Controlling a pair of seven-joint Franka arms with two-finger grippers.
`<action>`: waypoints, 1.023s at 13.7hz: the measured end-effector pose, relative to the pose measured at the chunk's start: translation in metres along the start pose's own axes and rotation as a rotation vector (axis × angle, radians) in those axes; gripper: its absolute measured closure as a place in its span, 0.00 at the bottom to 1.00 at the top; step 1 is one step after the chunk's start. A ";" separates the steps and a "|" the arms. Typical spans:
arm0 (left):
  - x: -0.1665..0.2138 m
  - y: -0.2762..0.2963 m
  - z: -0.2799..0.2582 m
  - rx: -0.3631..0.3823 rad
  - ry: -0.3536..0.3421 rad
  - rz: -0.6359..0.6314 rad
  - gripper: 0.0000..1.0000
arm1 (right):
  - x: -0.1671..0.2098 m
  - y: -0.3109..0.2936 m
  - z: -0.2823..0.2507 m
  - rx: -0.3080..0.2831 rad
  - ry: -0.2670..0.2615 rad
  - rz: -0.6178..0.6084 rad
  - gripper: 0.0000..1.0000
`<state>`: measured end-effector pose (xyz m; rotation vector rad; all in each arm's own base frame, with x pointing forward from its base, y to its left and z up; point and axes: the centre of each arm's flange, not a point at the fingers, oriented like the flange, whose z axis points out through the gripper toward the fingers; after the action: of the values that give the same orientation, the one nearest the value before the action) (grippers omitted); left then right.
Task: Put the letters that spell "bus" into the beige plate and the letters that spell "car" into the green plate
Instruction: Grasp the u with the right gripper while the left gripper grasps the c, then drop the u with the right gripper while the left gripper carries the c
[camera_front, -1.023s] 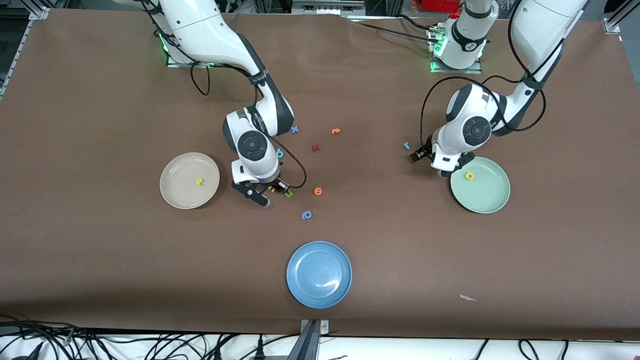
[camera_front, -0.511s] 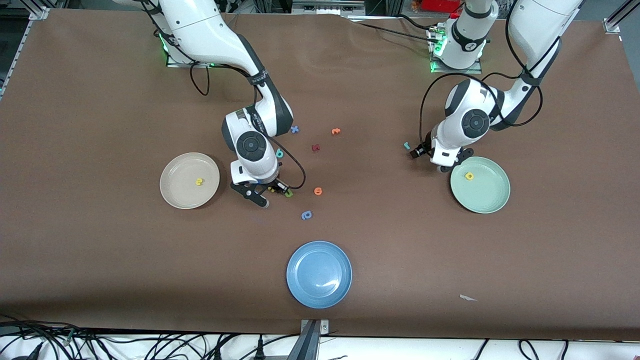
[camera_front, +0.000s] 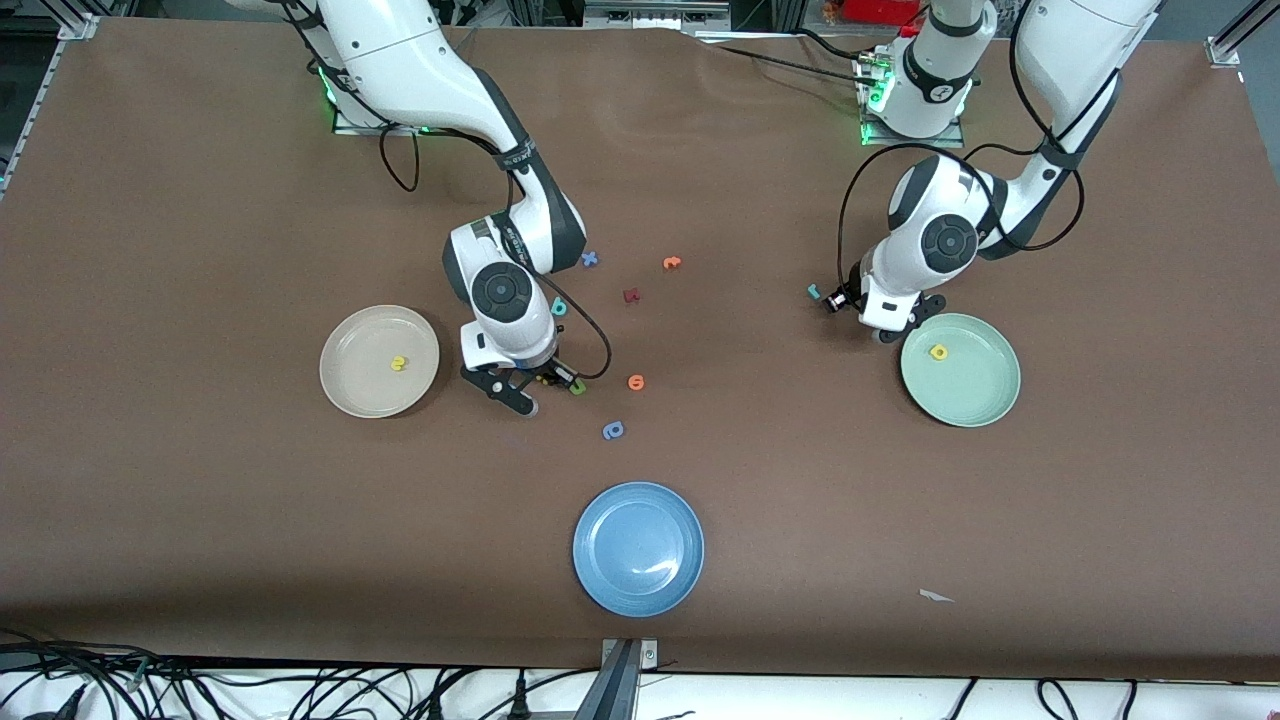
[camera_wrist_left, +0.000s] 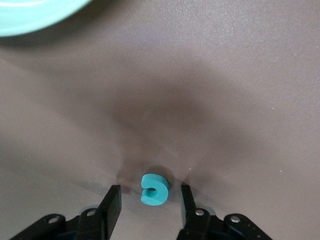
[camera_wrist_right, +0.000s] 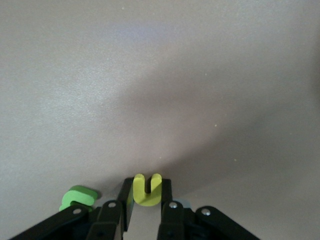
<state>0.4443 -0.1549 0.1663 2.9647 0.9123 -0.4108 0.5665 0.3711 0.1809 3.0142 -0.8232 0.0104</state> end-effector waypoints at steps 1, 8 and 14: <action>0.000 0.000 0.000 0.000 0.000 0.000 0.46 | 0.001 -0.001 -0.002 0.001 0.001 -0.008 0.74; -0.001 0.001 0.000 -0.003 0.002 0.001 0.48 | 0.047 0.038 -0.071 -0.111 -0.076 -0.173 0.74; -0.002 0.004 -0.002 -0.014 0.010 0.006 0.69 | 0.097 0.102 -0.122 -0.179 -0.187 -0.379 0.74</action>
<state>0.4451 -0.1592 0.1681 2.9585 0.9031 -0.3885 0.5984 0.2365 0.3059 2.9741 -0.2303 -0.3336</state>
